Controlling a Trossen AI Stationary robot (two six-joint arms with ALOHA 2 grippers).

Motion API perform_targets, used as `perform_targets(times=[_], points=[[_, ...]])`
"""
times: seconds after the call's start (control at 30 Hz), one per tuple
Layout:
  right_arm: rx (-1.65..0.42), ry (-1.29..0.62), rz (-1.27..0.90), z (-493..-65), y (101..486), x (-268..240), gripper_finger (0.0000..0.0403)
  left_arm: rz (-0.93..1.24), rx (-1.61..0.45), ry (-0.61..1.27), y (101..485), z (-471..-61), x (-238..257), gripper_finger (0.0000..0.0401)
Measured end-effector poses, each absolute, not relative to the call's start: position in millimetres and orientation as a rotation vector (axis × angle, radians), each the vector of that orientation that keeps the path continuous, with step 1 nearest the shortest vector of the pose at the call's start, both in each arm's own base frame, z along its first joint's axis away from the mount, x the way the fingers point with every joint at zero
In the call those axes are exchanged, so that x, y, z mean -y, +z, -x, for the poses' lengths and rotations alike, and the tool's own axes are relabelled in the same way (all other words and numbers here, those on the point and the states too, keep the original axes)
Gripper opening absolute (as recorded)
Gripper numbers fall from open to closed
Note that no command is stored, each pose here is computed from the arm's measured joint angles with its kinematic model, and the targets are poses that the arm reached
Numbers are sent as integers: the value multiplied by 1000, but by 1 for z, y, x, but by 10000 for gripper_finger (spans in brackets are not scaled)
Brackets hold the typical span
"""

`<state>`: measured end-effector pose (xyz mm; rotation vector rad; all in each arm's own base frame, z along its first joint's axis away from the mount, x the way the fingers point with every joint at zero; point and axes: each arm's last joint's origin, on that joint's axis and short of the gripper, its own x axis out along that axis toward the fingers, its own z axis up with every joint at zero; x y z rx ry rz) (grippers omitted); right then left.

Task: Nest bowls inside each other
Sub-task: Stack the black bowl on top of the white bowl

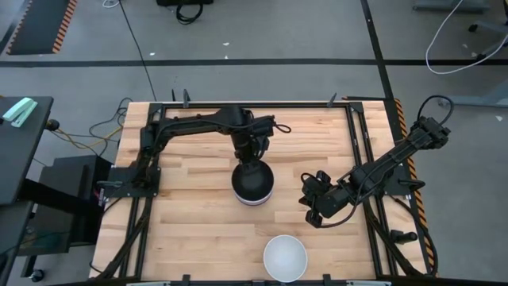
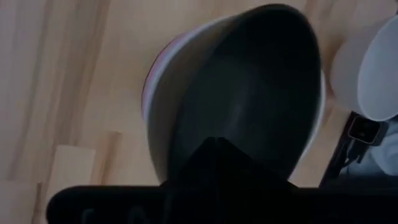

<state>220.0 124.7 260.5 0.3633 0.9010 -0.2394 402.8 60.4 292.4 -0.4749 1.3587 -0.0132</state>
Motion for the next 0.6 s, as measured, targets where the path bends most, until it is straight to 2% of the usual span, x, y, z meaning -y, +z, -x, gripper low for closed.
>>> perform_targets(times=[0.17, 0.33, 0.6], points=[[-905, -244, -363, -219, 255, -124, 16, 484, -1355, 25, 286, -404, -78, 6], [-943, -280, -375, -215, 242, -122, 16, 496, -1346, 43, 286, -403, -88, 19], [-942, -262, -401, -216, 241, -123, 16, 489, -1347, 38, 286, -402, -87, 10]])
